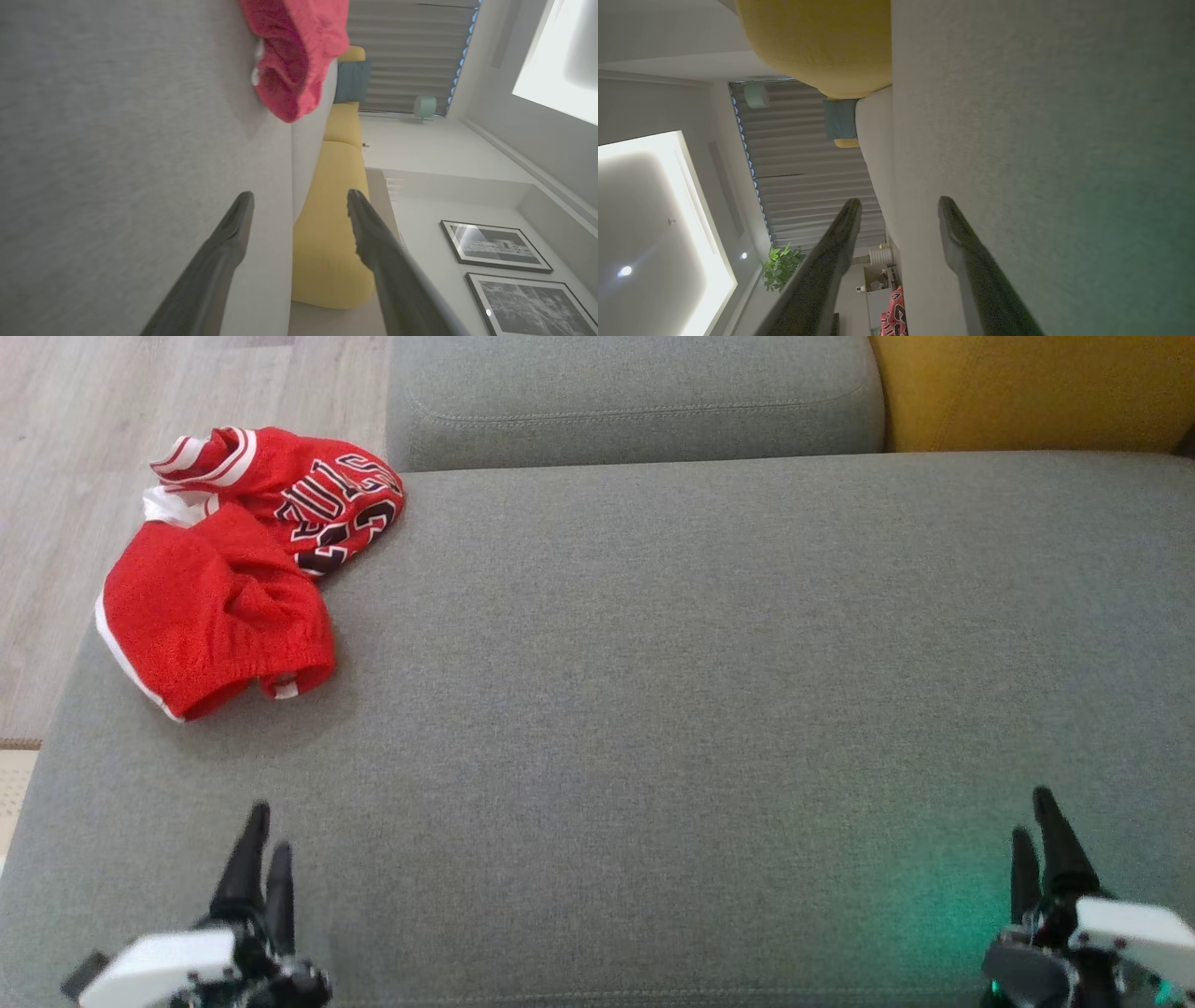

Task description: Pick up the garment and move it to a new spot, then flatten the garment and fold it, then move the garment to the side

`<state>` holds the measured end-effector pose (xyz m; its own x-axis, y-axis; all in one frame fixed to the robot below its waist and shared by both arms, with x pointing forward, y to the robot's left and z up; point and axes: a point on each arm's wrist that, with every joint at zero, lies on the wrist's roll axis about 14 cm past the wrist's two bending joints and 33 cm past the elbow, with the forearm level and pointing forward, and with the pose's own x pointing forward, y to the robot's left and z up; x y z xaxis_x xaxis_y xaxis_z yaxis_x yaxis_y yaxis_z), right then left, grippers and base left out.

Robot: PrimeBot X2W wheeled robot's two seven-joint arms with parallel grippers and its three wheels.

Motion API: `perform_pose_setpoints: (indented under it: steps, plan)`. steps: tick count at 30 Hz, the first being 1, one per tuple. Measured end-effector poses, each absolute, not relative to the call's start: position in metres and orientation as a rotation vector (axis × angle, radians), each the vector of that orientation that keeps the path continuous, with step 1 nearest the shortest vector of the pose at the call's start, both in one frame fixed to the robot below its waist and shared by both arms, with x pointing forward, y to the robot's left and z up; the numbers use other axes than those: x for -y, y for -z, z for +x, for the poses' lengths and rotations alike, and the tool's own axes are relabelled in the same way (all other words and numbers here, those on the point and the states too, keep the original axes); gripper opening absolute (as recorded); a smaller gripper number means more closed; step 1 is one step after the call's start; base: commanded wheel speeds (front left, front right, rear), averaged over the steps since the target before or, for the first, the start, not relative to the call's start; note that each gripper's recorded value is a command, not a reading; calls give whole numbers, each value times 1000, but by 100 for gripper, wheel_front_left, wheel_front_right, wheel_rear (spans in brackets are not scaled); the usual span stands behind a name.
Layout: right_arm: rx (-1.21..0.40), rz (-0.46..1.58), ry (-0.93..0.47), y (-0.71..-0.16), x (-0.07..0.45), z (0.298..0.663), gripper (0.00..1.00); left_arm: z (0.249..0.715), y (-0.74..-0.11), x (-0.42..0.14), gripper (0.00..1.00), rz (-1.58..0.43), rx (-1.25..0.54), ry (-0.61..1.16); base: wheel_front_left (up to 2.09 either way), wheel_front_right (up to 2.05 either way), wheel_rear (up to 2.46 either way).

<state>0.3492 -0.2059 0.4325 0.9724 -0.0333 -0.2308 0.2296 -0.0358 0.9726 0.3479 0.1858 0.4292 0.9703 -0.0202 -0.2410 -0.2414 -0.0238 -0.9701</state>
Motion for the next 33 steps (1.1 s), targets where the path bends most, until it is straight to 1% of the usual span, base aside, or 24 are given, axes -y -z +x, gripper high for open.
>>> perform_pose_setpoints:
  steps: [3,17,23,33]
  plan:
    - [-179,1594,237,-423,205,341,100,337,-418,-185,100,-1588,-233,-210,0,0,0]
    - [-159,1548,219,-430,200,345,100,343,-431,-184,100,-1530,-194,-185,0,0,0]
    - [-152,1487,194,-437,197,347,100,346,-439,-183,100,-1461,-183,-169,0,0,0]
    - [-135,1360,140,-450,190,352,100,351,-452,-179,100,-1285,-167,-122,0,0,0]
